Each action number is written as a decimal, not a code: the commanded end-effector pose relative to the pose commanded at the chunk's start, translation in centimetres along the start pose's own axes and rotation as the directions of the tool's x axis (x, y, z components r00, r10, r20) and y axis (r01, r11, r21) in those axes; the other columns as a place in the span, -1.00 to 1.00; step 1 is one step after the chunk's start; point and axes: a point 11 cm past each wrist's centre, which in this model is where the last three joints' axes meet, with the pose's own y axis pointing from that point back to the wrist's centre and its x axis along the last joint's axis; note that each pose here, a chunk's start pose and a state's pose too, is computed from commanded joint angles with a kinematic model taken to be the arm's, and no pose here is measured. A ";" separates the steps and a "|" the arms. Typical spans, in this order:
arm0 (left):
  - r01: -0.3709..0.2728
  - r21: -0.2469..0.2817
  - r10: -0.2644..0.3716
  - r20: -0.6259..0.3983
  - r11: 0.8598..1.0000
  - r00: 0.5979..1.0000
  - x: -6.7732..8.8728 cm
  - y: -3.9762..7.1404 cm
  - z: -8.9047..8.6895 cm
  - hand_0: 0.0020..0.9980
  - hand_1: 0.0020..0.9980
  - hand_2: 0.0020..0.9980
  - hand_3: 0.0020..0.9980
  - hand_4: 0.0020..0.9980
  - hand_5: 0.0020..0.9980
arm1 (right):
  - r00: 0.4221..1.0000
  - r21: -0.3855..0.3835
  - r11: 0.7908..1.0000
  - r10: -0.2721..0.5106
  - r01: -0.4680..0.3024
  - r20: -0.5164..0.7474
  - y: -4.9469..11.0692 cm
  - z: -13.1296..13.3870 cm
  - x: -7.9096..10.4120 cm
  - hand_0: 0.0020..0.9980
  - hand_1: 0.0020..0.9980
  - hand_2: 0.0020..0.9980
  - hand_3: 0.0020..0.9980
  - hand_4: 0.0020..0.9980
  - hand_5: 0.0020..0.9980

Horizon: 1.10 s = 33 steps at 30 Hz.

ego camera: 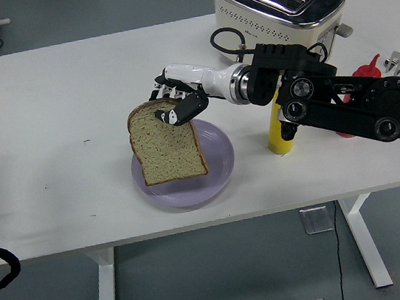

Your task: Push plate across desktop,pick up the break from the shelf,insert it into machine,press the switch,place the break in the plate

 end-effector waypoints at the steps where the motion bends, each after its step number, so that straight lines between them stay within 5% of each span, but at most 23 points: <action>1: 0.001 0.000 -0.001 0.000 1.000 1.000 0.0 0.0 0.0 0.72 0.63 0.75 0.55 0.44 1.00 | 1.000 -0.003 1.000 0.002 -0.002 0.006 -0.1 0.2 -0.1 -0.41 -0.35 -0.17 0.00 -0.39 -1.00; 22: 0.000 0.012 0.000 0.002 1.000 1.000 0.0 0.1 -0.4 0.72 0.63 0.75 0.55 0.44 1.00 | 1.000 -0.058 0.998 0.001 -0.001 0.010 -0.8 3.0 -1.0 -0.41 -0.17 -0.05 0.07 -0.27 -1.00; 23: 0.000 0.013 0.000 0.002 1.000 1.000 0.0 0.1 -0.4 0.72 0.63 0.75 0.55 0.44 1.00 | 1.000 -0.061 0.998 -0.004 0.005 0.004 -0.8 3.1 -1.1 -0.34 -0.09 0.02 0.13 -0.08 -0.90; 33: 0.001 0.017 -0.001 0.003 1.000 1.000 0.0 0.1 -0.5 0.72 0.63 0.75 0.55 0.44 1.00 | 0.999 -0.065 0.998 -0.007 0.005 -0.038 -1.0 3.4 -1.3 -0.26 -0.03 0.06 0.20 0.02 -0.82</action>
